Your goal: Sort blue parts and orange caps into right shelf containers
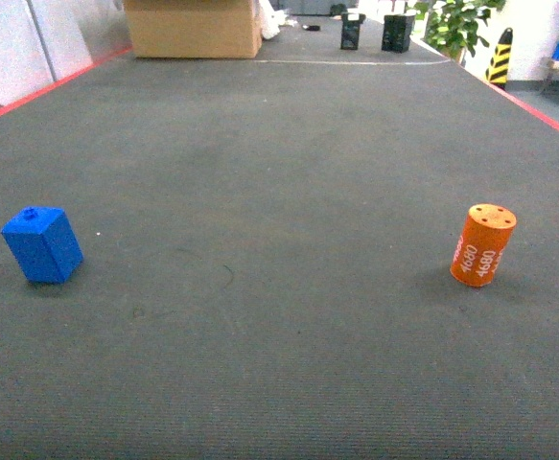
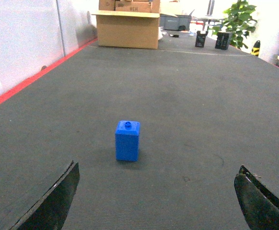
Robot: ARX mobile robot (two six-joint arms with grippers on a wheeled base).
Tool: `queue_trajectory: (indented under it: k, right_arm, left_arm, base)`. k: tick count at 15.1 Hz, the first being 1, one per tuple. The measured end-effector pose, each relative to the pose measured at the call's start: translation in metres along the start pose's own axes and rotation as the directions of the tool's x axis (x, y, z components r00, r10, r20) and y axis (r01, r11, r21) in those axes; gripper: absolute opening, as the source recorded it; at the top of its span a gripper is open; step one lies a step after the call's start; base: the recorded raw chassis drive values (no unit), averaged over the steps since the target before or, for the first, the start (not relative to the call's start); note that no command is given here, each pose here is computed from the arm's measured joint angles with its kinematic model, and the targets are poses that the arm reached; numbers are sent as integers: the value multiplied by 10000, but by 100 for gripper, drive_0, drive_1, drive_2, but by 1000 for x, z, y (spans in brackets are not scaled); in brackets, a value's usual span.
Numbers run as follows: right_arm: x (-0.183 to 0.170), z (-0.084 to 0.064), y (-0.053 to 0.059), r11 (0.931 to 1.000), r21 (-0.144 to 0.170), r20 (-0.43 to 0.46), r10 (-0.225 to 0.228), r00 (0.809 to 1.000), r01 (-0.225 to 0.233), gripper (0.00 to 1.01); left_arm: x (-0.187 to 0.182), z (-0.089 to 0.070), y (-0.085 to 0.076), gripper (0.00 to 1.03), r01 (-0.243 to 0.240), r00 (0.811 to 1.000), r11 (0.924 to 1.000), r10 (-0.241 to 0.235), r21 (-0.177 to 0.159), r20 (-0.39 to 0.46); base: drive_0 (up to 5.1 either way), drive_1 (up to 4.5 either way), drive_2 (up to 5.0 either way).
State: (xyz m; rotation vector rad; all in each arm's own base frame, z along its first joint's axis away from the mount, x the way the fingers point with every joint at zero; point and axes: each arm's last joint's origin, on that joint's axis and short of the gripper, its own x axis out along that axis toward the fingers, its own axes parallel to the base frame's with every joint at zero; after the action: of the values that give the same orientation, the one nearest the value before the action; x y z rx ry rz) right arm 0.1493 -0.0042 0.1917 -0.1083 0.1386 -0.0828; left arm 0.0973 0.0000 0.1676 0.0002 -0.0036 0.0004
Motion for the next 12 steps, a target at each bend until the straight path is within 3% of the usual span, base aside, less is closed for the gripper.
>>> queue_trajectory:
  k: [2,4,7,12]
  right_arm:
    - [48,15,3,9992,141,-316,382,9988,-377,98]
    - [87,18,12,9960,391,-990,843,9915,-808,98]
    - [148,11,34,9869,898,-2159,1506,9647,-1340,98]
    - [214,-2,65,9742,1648,-3184,2005,9265,-1541,98]
  left_arm:
    - [0,0,0,98,0,10000,10000,0,0,-4]
    - [0,0,0,98,-4,10000,10000,4,0,-4]
    - [0,0,0,98,-4,10000,10000,4,0,0]
    - [0,0,0,98,0,10000,10000,0,0,0]
  base:
    - [0,0,0]
    - [0,0,0]
    - [0,0,0]
    - [0,0,0]
